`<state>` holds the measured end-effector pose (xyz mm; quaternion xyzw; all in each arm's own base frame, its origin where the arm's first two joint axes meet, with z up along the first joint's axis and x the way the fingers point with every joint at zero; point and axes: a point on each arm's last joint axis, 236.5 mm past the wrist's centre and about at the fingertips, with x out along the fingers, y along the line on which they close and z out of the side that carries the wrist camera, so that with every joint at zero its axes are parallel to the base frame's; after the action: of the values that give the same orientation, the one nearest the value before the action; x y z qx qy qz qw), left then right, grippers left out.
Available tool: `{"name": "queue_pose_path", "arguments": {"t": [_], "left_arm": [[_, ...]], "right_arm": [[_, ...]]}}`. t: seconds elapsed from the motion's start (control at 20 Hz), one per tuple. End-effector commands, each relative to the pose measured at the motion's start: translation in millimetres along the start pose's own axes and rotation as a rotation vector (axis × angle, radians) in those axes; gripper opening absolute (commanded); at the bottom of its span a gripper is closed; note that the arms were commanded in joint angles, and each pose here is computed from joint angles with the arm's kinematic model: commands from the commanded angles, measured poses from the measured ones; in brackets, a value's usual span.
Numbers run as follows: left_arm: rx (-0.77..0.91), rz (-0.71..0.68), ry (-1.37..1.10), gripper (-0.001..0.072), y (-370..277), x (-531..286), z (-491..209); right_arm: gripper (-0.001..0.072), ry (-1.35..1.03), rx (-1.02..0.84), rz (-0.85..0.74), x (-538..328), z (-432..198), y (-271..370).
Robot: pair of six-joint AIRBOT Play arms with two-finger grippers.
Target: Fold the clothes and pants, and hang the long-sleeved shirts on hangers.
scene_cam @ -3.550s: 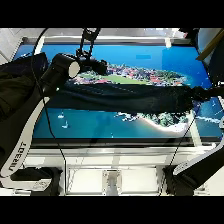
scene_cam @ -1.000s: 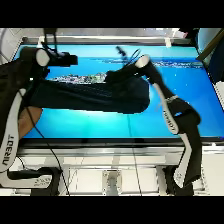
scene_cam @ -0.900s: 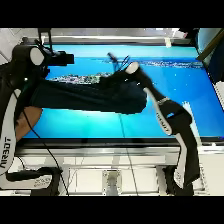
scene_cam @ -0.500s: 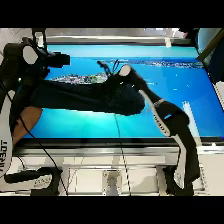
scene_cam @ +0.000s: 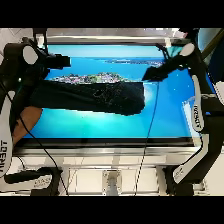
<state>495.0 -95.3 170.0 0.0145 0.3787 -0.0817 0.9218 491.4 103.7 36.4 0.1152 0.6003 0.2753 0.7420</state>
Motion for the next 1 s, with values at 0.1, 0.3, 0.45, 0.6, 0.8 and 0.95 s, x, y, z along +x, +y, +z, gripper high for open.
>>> {"name": "queue_pose_path", "arguments": {"t": [0.1, 0.3, 0.45, 0.6, 0.8, 0.95], "left_arm": [[0.003, -0.007, 0.002, 0.0015, -4, 0, -1], [0.003, -0.007, 0.003, 0.0015, -4, 0, -1], [0.003, -0.007, 0.003, 0.0015, -4, 0, -1], [0.003, -0.007, 0.003, 0.0015, -4, 0, -1], [0.003, -0.007, 0.004, 0.0015, -4, 0, -1], [0.004, -0.004, 0.055, 0.0015, -3, -1, -13]], "right_arm": [[0.0705, 0.037, 0.267, 0.097, 37, -36, -76], [0.0704, 0.059, 0.383, 0.252, 76, -38, -83], [0.0703, 0.086, 0.424, 0.334, 103, -40, -74], [0.0702, 0.115, 0.42, 0.398, 120, -39, -49], [0.0646, 0.149, 0.326, 0.543, 123, -35, 9], [0.0058, 0.242, 0.23, 0.61, 111, -55, 40]]}}
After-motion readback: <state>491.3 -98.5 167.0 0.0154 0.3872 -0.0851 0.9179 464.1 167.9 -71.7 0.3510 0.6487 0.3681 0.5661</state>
